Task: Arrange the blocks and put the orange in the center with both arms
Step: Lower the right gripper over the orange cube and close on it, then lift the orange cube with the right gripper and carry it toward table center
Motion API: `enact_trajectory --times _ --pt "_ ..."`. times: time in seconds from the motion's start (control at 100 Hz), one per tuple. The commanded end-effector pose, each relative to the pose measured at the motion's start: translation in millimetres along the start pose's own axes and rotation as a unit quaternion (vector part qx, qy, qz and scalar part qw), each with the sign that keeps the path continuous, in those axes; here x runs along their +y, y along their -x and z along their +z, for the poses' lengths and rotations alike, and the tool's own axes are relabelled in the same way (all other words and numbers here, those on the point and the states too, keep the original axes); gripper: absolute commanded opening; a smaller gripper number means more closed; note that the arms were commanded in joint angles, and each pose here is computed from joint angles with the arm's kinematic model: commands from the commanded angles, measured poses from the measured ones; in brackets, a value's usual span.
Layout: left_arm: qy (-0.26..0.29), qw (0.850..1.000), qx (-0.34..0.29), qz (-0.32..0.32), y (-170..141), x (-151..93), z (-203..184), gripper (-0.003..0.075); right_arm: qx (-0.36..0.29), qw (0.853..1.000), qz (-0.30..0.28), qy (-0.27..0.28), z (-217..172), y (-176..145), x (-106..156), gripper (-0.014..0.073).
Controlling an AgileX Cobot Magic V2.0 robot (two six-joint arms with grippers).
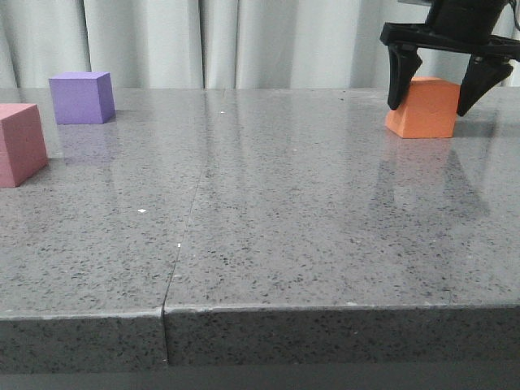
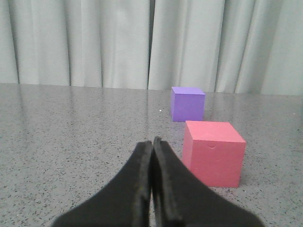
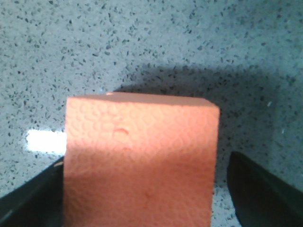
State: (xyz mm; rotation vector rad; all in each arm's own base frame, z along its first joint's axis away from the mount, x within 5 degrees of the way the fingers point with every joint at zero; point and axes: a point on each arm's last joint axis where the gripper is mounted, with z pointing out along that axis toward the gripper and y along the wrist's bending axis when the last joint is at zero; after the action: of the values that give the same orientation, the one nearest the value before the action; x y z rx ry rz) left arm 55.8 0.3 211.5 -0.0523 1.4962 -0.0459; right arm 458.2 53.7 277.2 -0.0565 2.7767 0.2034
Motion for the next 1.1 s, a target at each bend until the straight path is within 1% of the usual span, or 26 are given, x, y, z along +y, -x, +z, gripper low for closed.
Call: enact_trajectory --times 0.0,0.05,0.1,0.27,0.37,0.64,0.86,0.98,1.09 --pt "0.0 0.999 -0.035 -0.005 -4.2 0.8 -1.4 -0.002 -0.058 0.998 -0.003 0.004 -34.4 7.8 3.0 0.0645" --pt "0.0 0.999 -0.035 -0.005 -4.2 0.8 -1.4 -0.002 -0.058 0.998 -0.003 0.004 -34.4 7.8 3.0 0.0638" --pt "0.0 0.999 -0.035 -0.005 -4.2 0.8 -1.4 -0.002 -0.058 0.998 -0.003 0.004 -34.4 7.8 3.0 0.061" --pt "0.0 0.999 -0.035 -0.005 -4.2 0.8 -1.4 -0.002 -0.059 0.998 -0.003 0.004 -34.4 7.9 3.0 0.0418" --pt "0.0 0.999 -0.035 -0.005 -4.2 0.8 -1.4 -0.002 -0.057 0.998 -0.003 0.004 -34.3 7.6 3.0 0.0357" --pt "0.0 0.999 -0.035 -0.005 -4.2 0.8 -1.4 -0.002 -0.049 0.999 -0.003 0.004 -31.9 6.6 2.7 0.0349" --pt "0.0 0.999 -0.035 -0.005 -4.2 0.8 -1.4 -0.002 -0.03 0.999 0.005 0.023 -38.0 3.6 7.0 0.0349" --pt "0.0 0.999 -0.035 -0.005 -4.2 0.8 -1.4 -0.002 -0.024 0.999 0.021 0.032 -50.5 4.5 15.8 0.0349" --pt "0.0 0.999 -0.035 -0.005 -4.2 0.8 -1.4 -0.002 -0.028 0.999 0.023 0.038 -64.3 5.6 32.1 0.0349"
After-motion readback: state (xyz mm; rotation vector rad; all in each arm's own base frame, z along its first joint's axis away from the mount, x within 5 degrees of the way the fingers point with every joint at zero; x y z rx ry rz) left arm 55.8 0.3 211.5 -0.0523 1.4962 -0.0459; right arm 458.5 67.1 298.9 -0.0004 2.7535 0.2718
